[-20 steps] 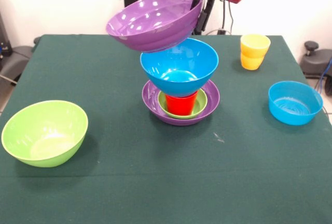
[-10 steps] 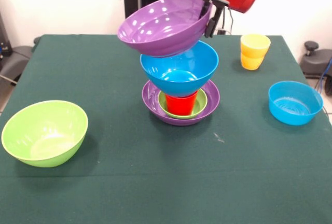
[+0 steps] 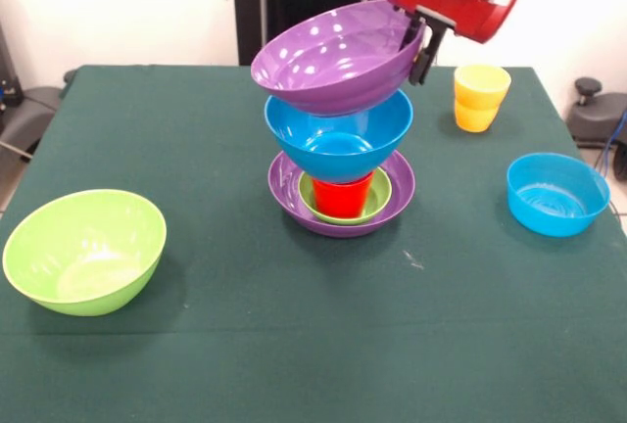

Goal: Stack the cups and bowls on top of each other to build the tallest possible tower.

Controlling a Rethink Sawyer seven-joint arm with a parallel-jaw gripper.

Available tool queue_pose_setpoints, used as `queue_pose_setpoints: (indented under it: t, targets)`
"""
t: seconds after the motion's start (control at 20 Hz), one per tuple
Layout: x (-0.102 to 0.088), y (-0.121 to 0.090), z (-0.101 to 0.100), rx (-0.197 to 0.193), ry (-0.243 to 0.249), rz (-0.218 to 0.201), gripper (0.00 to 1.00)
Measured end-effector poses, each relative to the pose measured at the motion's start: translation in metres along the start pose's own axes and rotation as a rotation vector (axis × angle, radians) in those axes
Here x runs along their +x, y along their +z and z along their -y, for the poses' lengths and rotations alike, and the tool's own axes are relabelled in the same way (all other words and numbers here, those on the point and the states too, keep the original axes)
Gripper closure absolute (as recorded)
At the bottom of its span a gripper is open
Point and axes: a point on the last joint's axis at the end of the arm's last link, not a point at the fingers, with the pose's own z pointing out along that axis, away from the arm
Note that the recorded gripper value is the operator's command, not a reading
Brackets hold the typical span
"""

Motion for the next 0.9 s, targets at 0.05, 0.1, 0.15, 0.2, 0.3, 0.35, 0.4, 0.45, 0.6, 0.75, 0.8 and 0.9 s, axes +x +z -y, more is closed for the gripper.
queue_pose_setpoints:
  t: [0.05, 0.1, 0.15, 0.2, 0.3, 0.35, 0.4, 0.45, 0.6, 0.75, 0.8, 0.9]
  targets:
    - [-0.001, 0.001, -0.001, 0.003, -0.002, 0.0, 1.0]
    - [-0.001, 0.002, -0.002, 0.005, -0.002, 0.0, 1.0]
    - [-0.002, 0.004, -0.003, 0.008, -0.003, -0.001, 1.0]
    - [-0.004, 0.007, -0.004, 0.013, -0.003, -0.002, 1.0]
    - [-0.005, 0.01, -0.004, 0.017, -0.003, -0.004, 1.0]
    - [-0.005, 0.012, -0.004, 0.02, -0.002, -0.006, 1.0]
    - [-0.005, 0.013, -0.004, 0.022, -0.001, -0.008, 1.0]
    - [-0.004, 0.017, -0.003, 0.027, 0.001, -0.012, 1.0]
    - [-0.003, 0.024, 0.0, 0.044, 0.002, -0.02, 1.0]
    - [-0.002, 0.031, 0.001, 0.065, 0.002, -0.038, 1.0]
    - [-0.002, 0.032, 0.001, 0.067, 0.003, -0.039, 1.0]
    - [-0.004, 0.033, 0.001, 0.073, 0.004, -0.043, 1.0]
